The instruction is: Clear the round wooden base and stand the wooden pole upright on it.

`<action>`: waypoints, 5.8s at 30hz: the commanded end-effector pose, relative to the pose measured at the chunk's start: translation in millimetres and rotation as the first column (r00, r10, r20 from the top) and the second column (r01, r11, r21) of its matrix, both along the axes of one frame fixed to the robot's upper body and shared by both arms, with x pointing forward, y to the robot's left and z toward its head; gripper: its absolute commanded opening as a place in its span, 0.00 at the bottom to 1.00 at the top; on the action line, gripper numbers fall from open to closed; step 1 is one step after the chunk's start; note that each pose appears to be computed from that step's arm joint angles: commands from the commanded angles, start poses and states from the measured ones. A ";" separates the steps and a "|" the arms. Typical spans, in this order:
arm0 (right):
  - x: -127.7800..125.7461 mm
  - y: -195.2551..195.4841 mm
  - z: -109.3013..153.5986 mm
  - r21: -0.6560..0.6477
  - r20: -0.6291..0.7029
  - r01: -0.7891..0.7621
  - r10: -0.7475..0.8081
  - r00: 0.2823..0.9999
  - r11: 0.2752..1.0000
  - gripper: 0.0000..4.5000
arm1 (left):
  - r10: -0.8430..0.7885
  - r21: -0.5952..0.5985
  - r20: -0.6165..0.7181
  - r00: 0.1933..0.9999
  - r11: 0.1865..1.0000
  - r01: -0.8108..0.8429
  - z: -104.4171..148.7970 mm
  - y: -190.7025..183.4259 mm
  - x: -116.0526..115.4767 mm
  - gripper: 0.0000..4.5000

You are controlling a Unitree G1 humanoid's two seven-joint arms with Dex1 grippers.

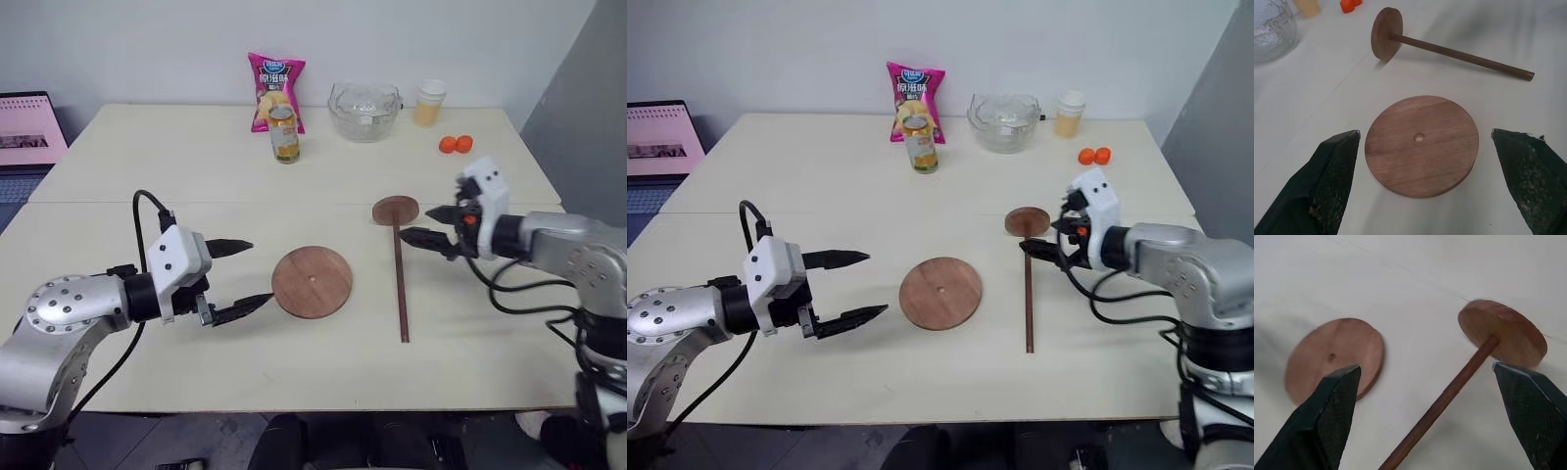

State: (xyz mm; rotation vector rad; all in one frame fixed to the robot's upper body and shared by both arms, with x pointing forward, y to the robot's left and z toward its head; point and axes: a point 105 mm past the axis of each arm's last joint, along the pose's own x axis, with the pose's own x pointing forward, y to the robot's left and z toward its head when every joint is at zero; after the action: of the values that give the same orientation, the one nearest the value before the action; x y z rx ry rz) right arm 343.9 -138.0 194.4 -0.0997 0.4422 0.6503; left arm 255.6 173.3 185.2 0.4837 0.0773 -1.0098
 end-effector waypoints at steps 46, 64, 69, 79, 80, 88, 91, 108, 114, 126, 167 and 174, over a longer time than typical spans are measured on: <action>49.4 40.4 -2.5 0.025 -0.306 0.183 -0.167 0.937 0.983 0.05 | -0.084 -0.112 0.053 0.995 0.990 0.090 5.3 -23.9 -3.1 1.00; -56.5 148.6 98.7 0.160 0.778 -0.697 0.345 0.525 0.699 0.05 | 0.120 -0.148 0.010 0.993 0.982 -0.117 -3.3 39.4 -22.3 1.00; -59.0 162.4 86.3 0.174 0.811 -0.729 0.324 0.487 0.662 0.05 | 0.111 -0.085 -0.036 0.993 0.990 -0.114 -14.7 42.0 -26.7 1.00; -48.5 169.4 58.8 0.190 0.789 -0.709 0.324 0.521 0.679 0.05 | 0.077 -0.039 -0.092 0.993 0.996 -0.081 -22.3 27.6 -24.9 1.00; -47.6 169.4 57.1 0.195 0.788 -0.704 0.318 0.527 0.683 0.05 | 0.074 -0.032 -0.098 0.992 0.996 -0.078 -24.1 26.7 -25.4 1.00; -48.1 169.6 45.2 0.189 0.778 -0.698 0.329 0.536 0.691 0.05 | 0.098 -0.021 -0.102 0.990 0.995 -0.101 -25.2 31.9 -21.5 1.00; -49.2 169.7 43.0 0.190 0.774 -0.700 0.334 0.538 0.688 0.05 | 0.102 -0.019 -0.103 0.989 0.994 -0.104 -25.3 32.7 -20.7 1.00; -49.0 170.0 26.4 0.167 0.755 -0.686 0.356 0.551 0.708 0.05 | 0.100 -0.009 -0.110 0.989 0.995 -0.102 -24.8 31.8 -17.7 1.00; -53.5 173.9 22.0 0.169 0.749 -0.693 0.366 0.552 0.701 0.05 | 0.100 -0.008 -0.108 0.989 0.995 -0.102 -25.0 31.8 -16.0 1.00; -50.4 176.5 17.6 0.153 0.750 -0.671 0.357 0.557 0.725 0.05 | 0.095 -0.005 -0.112 0.989 0.995 -0.096 -26.6 31.6 -16.3 1.00; -24.6 156.6 -48.2 0.113 0.521 -0.532 0.405 0.751 0.839 0.05 | 0.084 -0.001 -0.102 0.991 0.996 -0.085 -26.3 29.8 -14.4 1.00; -23.1 155.8 -58.6 0.093 0.476 -0.517 0.418 0.774 0.851 0.05 | 0.081 -0.001 -0.102 0.991 0.997 -0.082 -25.8 28.8 -13.5 1.00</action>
State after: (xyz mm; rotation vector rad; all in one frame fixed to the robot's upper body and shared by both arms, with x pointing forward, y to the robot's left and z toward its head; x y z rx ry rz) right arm 306.6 28.8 191.3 -0.0815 -0.3597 1.1961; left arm 242.2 206.6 150.0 0.3890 0.2227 -0.9386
